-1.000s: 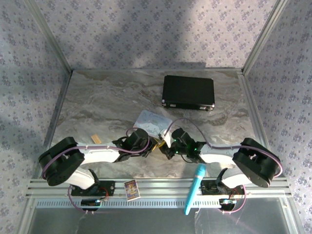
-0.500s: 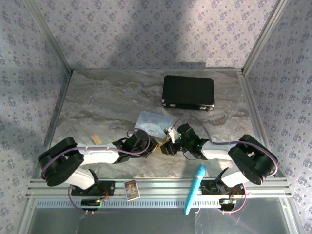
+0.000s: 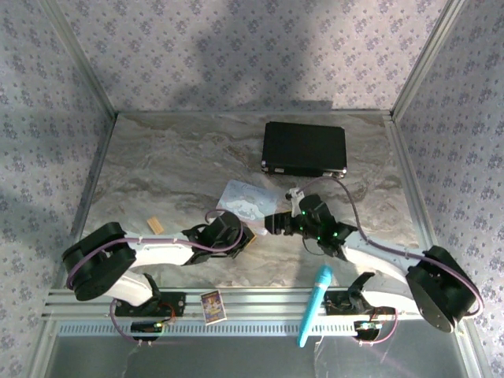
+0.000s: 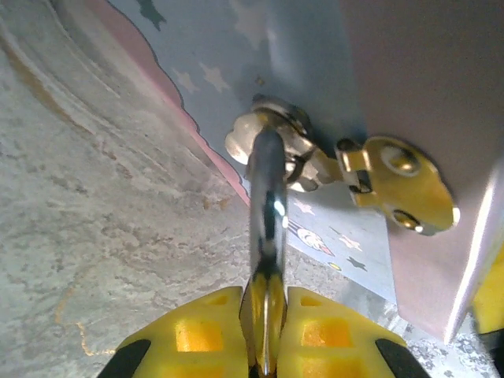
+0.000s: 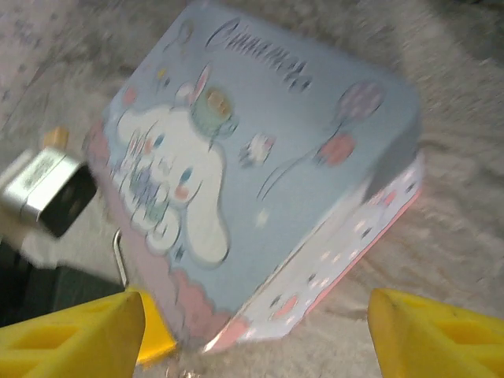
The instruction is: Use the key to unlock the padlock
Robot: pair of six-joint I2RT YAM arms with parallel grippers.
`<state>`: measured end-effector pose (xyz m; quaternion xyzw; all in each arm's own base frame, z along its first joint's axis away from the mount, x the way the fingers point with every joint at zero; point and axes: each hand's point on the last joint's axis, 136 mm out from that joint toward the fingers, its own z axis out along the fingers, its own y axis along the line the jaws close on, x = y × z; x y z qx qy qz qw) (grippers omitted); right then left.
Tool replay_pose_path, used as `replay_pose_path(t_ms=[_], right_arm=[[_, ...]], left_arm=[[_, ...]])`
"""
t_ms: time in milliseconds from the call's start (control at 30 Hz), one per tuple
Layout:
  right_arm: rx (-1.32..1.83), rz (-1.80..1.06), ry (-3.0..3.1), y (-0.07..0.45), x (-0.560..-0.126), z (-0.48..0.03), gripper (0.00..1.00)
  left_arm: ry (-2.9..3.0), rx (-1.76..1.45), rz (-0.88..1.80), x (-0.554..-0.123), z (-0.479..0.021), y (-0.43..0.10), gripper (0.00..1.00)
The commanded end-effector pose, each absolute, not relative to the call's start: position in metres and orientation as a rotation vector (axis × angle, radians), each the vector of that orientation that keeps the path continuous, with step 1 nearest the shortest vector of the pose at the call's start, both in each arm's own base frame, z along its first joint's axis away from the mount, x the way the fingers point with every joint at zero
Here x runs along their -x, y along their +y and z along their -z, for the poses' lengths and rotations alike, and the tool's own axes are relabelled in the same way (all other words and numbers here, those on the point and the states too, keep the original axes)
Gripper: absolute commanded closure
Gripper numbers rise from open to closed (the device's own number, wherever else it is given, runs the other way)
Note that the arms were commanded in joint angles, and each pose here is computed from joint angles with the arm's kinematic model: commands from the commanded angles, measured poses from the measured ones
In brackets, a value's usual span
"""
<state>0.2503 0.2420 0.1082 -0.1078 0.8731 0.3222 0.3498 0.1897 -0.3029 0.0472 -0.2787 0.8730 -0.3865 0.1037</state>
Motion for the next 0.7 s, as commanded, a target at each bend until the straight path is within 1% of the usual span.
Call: replay_pose_path(t_ms=[0,133,267,367,533,667], right_arm=[[0.119,-0.726,2.367,0.232,-0.273,-0.106,0.24],[0.061,-0.707,2.457,0.243,-0.287,-0.092,0.24],[0.039,-0.705,2.489,0.252,-0.297,-0.078,0.28],[0.032,-0.68,2.503,0.255,-0.304,-0.067,0.31],[0.042,-0.62,2.56,0.258,-0.309,-0.048,0.33],[0.051,-0.596,2.575,0.26,-0.31,-0.041,0.34]], left_arm=[[2.629,0.792,1.058,-0.183,-0.042,-0.297,1.0],[2.636,0.779,1.034,-0.182,-0.041,-0.294,1.0],[2.667,0.707,0.961,-0.181,-0.043,-0.29,1.0],[2.7,0.591,0.9,-0.181,-0.048,-0.289,1.0],[2.81,0.376,0.576,-0.177,-0.042,-0.261,1.0],[2.882,0.259,0.208,-0.173,-0.025,-0.217,1.0]])
